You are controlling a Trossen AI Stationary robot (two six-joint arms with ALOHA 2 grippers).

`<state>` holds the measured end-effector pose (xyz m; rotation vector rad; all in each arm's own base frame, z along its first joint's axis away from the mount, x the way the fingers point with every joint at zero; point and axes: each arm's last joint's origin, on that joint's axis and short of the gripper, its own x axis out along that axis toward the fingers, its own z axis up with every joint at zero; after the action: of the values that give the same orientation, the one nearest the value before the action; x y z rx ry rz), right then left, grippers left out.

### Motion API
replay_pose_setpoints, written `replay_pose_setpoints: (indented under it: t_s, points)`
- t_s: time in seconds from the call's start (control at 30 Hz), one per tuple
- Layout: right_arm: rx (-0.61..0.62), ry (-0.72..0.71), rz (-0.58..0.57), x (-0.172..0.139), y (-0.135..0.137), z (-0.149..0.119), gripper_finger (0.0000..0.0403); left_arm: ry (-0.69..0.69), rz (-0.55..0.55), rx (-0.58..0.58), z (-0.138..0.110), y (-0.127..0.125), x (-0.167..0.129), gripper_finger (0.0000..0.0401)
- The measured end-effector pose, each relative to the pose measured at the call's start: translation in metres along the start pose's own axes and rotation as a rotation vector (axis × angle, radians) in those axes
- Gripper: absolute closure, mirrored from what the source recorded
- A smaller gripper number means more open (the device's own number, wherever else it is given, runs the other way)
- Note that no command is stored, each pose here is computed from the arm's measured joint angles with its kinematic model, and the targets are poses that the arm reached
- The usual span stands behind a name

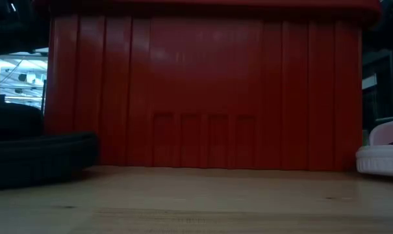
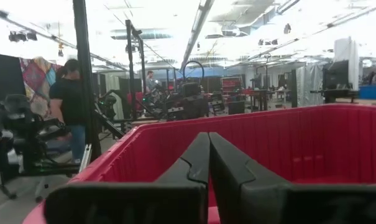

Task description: Pick and place slides into bin

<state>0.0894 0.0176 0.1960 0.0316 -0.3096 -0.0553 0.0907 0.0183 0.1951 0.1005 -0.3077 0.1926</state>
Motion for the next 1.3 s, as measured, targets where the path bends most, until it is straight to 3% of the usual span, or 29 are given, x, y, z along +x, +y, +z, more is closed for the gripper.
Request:
replay_pose_setpoints:
  t_s: [0.17,0.53,0.77,1.3]
  points:
    - [-0.14,-0.004,-0.001,0.0,0.0,0.0004,0.0389,0.0,0.0,0.0,0.0,0.0,0.0,0.0399]
    - [-0.142,0.007,0.001,0.0,0.0001,-0.0007,0.0389,0.0,0.0,0.0,0.0,0.0,0.0,0.0399]
    - [-0.007,-0.006,0.0,0.0,0.0,0.0006,0.0389,0.0,0.0,0.0,0.0,0.0,0.0,0.0399]
    - [0.022,-0.009,0.0,0.0,0.0,0.0009,0.0389,0.0,0.0,0.0,0.0,0.0,0.0,0.0399]
